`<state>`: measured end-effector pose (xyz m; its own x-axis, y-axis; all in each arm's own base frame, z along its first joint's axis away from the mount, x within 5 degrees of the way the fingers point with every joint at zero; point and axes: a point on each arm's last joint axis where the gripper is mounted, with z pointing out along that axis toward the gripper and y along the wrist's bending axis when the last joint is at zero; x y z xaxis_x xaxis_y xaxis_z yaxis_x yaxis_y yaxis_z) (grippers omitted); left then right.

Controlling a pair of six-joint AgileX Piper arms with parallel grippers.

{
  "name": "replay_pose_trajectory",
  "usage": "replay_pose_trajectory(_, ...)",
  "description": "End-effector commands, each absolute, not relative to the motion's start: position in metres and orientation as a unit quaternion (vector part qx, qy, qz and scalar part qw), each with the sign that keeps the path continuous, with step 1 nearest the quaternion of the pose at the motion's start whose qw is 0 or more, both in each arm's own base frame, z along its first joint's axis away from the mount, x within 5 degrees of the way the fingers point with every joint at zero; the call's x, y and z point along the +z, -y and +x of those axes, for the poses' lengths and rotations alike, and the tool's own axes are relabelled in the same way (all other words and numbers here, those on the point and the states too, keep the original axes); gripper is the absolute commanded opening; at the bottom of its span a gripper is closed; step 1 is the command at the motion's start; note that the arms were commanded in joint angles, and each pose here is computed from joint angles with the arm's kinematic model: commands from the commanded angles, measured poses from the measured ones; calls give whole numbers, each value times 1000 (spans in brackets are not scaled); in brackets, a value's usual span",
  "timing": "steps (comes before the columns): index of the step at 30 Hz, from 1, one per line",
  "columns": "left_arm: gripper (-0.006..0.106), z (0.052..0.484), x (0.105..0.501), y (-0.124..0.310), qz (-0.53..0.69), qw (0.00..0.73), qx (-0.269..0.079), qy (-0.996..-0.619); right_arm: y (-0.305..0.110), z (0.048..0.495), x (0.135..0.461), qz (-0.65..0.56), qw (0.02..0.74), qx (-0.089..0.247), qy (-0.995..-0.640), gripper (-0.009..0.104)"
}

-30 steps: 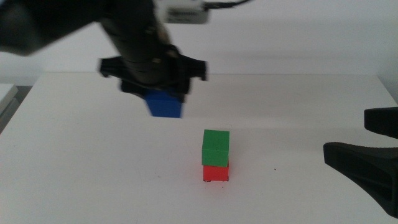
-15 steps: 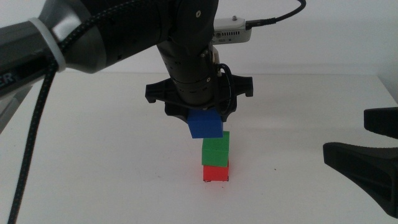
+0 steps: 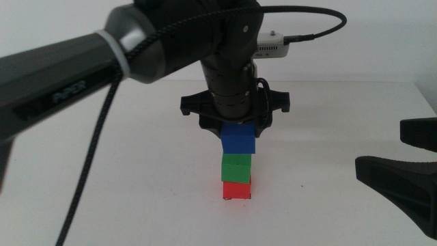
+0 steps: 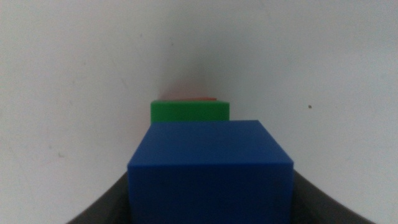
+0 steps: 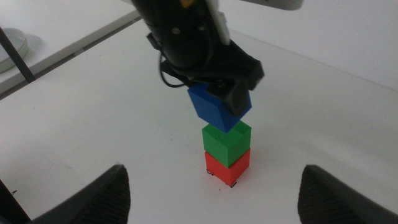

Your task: Stack red cubes first, then green, then blue cubes in a specific spot.

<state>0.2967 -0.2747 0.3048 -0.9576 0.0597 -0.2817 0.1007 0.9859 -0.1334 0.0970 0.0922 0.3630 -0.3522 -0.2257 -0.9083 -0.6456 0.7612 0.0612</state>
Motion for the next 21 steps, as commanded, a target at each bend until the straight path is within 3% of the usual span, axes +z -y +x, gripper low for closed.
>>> replay_pose_trajectory(1, -2, 299, 307, 278, 43, 150, -75, -985, -92, 97, 362, -280, 502, 207, -792, 92)
replay_pose_trajectory(21, -2, 310, 279, 284, 39, 138, -39, -989, -92, 97, 362, -280, 502, 207, -792, 92)
